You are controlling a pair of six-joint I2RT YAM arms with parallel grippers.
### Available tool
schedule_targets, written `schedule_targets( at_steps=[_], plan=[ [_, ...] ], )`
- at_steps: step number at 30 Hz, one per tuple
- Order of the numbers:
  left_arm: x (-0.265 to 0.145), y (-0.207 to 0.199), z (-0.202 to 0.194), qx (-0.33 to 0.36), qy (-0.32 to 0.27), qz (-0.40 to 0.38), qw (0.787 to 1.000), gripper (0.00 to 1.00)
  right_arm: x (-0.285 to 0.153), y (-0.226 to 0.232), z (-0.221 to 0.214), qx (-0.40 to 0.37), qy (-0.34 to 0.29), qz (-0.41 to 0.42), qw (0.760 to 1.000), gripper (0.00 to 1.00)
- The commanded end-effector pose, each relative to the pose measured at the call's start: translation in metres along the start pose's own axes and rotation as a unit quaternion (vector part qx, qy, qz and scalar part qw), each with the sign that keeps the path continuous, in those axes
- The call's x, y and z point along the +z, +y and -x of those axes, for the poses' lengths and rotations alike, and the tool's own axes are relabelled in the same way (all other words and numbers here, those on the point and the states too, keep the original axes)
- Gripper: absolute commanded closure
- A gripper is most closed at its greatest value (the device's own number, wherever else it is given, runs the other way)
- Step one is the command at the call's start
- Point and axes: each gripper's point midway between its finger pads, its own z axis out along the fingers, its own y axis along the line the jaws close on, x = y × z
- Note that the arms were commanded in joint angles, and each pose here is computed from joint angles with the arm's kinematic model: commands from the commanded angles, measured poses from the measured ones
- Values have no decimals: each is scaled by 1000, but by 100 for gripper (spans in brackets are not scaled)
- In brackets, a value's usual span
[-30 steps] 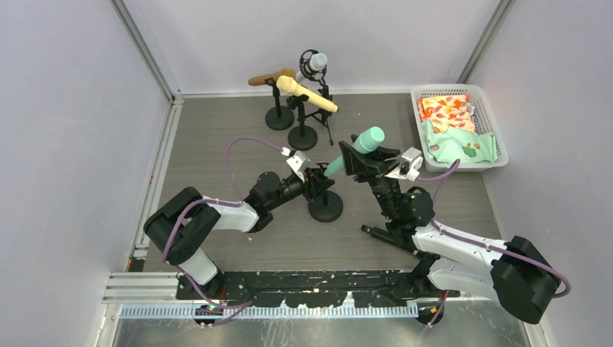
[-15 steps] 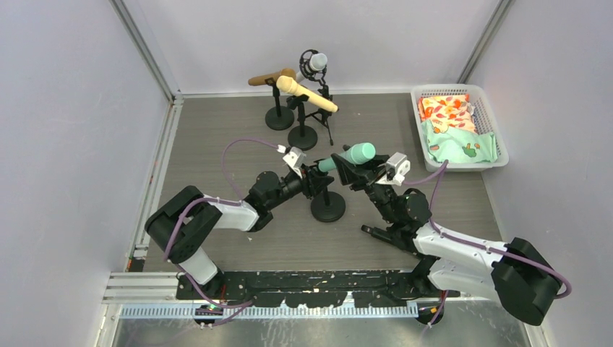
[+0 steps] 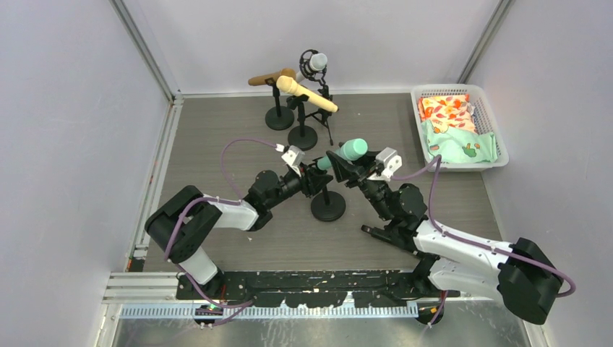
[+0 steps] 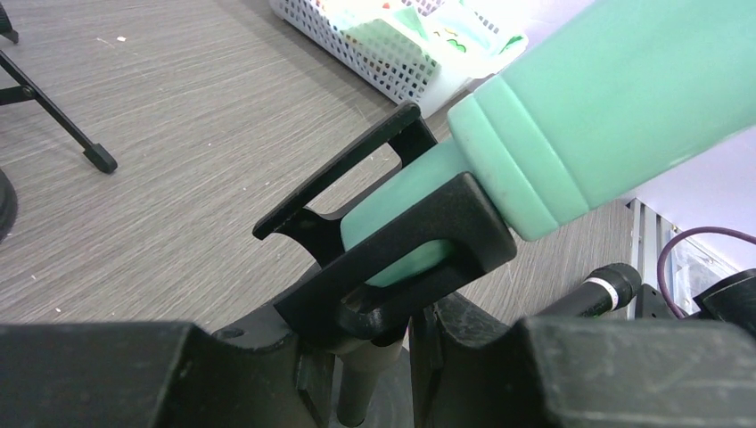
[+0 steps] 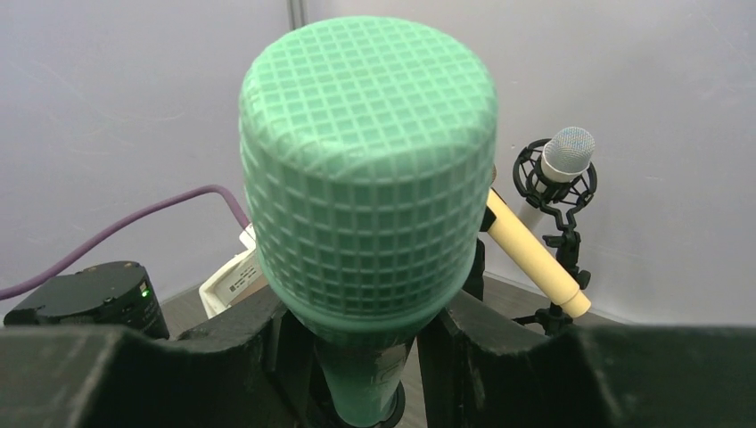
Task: Attach the microphones to the stand
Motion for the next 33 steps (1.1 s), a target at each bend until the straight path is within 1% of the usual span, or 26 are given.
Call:
schedule_targets(
  at_steps=[1, 4, 11, 19, 25, 29, 33],
  plan=[
    [6, -51, 37, 35, -45, -103, 993, 100, -31, 0, -113, -28, 199, -1, 980, 99],
    [4, -53, 41, 38, -49, -105, 993, 100, -37, 3, -131, -34, 221, 2, 975, 99],
    [1, -52, 48, 31, -67, -100, 992, 100, -48, 14, -158, -52, 245, 2, 968, 99],
    [-1, -58, 57, 18, -89, -113, 989, 100, -63, -4, -184, -34, 272, -63, 960, 99],
    [-3, -62, 57, 22, -88, -121, 989, 100, -72, -7, -203, -4, 298, -95, 950, 100],
    [-4, -63, 56, 27, -84, -124, 988, 100, -76, -13, -212, -7, 312, -115, 943, 99],
    [-5, -64, 56, 30, -80, -124, 989, 100, -83, -15, -225, -22, 335, -117, 935, 99]
  ],
)
